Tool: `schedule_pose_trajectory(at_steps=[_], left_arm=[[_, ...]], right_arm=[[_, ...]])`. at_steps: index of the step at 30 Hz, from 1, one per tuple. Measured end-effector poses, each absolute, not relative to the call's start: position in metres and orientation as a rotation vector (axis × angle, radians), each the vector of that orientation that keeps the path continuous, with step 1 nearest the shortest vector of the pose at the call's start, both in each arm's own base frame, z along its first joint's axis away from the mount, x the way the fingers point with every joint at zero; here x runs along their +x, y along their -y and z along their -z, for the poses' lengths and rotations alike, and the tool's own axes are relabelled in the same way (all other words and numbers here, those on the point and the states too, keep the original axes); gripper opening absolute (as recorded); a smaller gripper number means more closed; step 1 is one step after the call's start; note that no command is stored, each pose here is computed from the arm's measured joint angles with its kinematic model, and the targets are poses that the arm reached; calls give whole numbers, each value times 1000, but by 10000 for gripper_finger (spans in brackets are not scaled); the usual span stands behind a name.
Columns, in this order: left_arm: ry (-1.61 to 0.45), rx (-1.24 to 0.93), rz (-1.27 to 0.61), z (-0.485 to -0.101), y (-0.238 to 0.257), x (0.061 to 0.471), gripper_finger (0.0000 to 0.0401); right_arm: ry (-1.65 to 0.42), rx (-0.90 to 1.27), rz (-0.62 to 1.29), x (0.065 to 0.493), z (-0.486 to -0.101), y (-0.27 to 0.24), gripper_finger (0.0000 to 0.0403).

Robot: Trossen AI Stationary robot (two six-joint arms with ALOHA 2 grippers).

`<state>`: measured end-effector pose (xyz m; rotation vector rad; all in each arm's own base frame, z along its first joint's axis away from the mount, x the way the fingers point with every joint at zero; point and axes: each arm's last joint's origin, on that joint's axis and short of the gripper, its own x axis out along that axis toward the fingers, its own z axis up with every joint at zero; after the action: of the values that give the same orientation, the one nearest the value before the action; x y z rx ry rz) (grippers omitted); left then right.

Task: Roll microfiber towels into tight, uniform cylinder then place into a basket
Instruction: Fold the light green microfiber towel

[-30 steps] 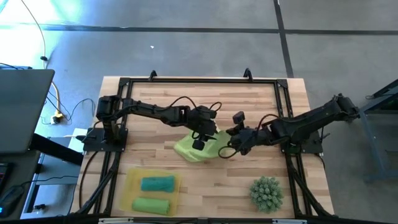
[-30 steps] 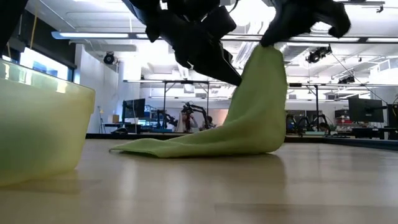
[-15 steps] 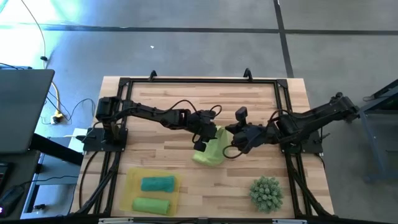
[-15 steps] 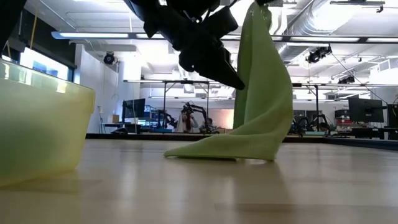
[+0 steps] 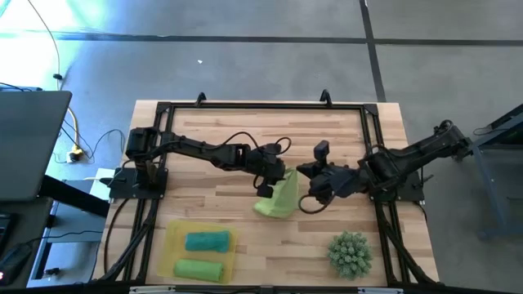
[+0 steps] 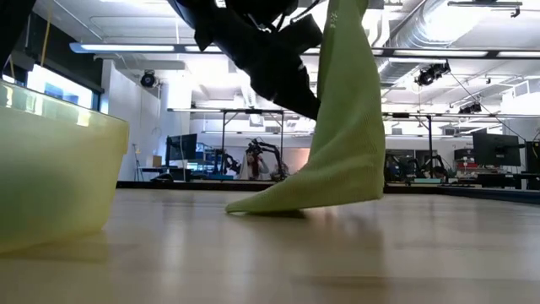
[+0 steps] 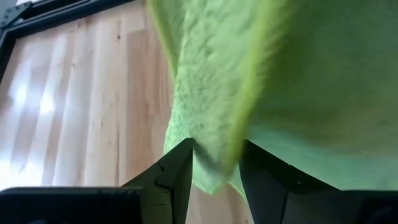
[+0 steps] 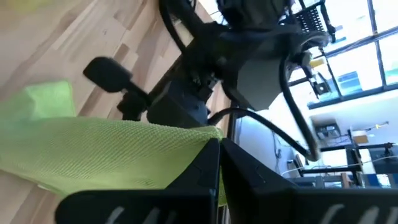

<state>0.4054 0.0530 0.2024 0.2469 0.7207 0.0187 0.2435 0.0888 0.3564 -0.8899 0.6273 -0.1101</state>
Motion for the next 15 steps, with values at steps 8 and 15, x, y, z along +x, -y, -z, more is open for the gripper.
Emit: schedule_pose_trajectory(at_steps=[8, 15], left_arm=[[-758, 262, -124, -193, -52, 408, 85], [-756, 303, -207, -204, -43, 405, 10]], right_arm=[[-618, -908, 147, 240, -359, -95, 0], [-691, -798, 193, 233, -351, -93, 0]])
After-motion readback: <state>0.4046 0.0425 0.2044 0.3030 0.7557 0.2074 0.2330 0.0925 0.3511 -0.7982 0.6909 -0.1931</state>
